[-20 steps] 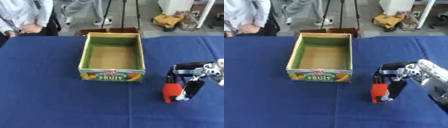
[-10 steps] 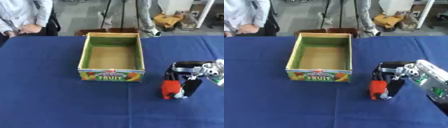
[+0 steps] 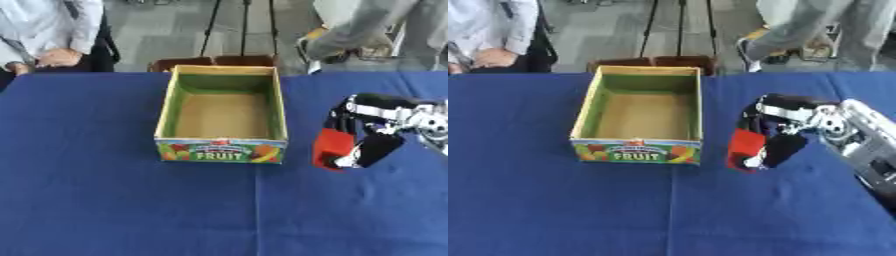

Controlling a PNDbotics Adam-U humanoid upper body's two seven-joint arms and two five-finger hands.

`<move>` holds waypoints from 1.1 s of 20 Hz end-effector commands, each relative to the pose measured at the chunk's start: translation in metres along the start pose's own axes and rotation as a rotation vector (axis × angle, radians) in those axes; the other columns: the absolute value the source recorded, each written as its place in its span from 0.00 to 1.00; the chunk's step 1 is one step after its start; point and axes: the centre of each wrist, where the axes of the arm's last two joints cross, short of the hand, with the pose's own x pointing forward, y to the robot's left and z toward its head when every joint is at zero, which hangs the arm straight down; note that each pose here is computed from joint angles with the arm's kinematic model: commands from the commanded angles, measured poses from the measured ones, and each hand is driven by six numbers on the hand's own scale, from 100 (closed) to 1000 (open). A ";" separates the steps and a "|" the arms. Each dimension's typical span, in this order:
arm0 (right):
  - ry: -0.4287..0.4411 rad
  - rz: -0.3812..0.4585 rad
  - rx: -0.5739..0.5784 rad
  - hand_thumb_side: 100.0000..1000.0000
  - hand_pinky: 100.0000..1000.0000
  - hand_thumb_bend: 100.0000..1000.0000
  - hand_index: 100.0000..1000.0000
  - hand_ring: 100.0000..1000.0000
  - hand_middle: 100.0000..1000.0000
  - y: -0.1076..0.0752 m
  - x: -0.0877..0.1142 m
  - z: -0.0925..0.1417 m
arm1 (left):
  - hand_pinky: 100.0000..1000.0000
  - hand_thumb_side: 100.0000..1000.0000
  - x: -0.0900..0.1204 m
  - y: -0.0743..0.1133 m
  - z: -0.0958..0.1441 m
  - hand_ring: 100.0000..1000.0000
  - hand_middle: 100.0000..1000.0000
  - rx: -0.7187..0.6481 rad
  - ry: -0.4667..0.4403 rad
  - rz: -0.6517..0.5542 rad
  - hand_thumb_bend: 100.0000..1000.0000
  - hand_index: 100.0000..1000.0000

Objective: Pick up objects on the table and place them in the box.

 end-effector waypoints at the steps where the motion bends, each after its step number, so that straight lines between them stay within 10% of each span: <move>1: -0.020 0.031 -0.113 0.26 0.09 0.02 0.45 0.41 0.33 -0.032 0.012 0.012 | 0.76 0.94 0.003 0.003 -0.006 0.86 0.83 0.005 -0.027 -0.004 0.00 0.93; 14: -0.042 0.042 -0.318 0.29 0.08 0.02 0.44 0.40 0.31 -0.090 0.045 -0.029 | 0.75 0.94 0.004 0.003 -0.007 0.86 0.83 -0.005 -0.033 0.002 0.00 0.93; 22: 0.004 -0.011 -0.397 0.29 0.08 0.01 0.43 0.40 0.30 -0.091 0.053 -0.073 | 0.75 0.94 0.006 -0.001 -0.011 0.86 0.83 0.005 -0.045 0.023 0.00 0.93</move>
